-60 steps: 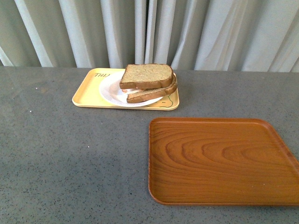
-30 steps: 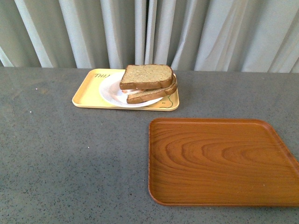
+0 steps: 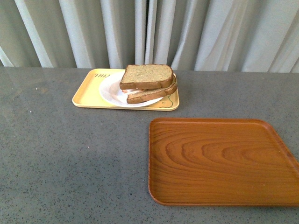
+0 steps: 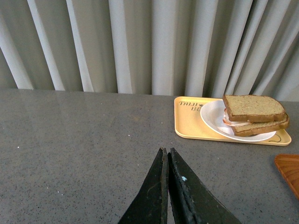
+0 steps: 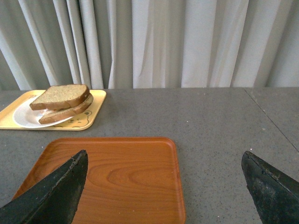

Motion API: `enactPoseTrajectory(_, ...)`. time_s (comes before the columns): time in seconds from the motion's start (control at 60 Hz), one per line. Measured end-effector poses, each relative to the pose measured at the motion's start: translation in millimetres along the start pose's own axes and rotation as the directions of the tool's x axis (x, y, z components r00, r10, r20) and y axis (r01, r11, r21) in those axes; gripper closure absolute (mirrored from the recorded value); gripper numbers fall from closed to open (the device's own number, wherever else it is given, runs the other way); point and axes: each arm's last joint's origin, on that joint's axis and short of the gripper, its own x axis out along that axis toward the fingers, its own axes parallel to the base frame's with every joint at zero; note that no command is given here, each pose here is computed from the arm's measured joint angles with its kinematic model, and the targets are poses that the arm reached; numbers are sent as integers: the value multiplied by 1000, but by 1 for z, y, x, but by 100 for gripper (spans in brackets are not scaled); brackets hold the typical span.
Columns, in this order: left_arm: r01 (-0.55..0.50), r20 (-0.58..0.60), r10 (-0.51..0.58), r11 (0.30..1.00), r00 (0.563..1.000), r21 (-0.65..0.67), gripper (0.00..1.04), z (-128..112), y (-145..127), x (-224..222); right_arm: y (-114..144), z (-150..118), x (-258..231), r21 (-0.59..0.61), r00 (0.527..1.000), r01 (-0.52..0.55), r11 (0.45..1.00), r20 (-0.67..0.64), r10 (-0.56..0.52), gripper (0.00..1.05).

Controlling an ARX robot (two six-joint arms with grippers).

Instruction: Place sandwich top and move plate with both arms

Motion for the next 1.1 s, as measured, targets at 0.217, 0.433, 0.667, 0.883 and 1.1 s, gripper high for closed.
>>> enactPoseTrajectory(0.217, 0, 0, 0, 1000, 1000, 0, 103, 0, 0, -5, 0, 0, 0, 0, 1000, 0, 1000, 0, 0, 9)
enactPoseTrajectory(0.433, 0, 1, 0, 1000, 1000, 0, 103, 0, 0, -9, 0, 0, 0, 0, 1000, 0, 1000, 0, 0, 9)
enactPoseTrajectory(0.667, -1, -14, 1, 1000, 1000, 0, 103, -4, 0, -20, 0, 0, 0, 0, 1000, 0, 1000, 0, 0, 9)
enactPoseTrajectory(0.883, 0, -17, 0, 1000, 1000, 0, 103, -4, 0, -20, 0, 0, 0, 0, 1000, 0, 1000, 0, 0, 9)
enactPoseTrajectory(1.1, 0, -16, 0, 1000, 1000, 1, 103, -4, 0, -20, 0, 0, 0, 0, 1000, 0, 1000, 0, 0, 9)
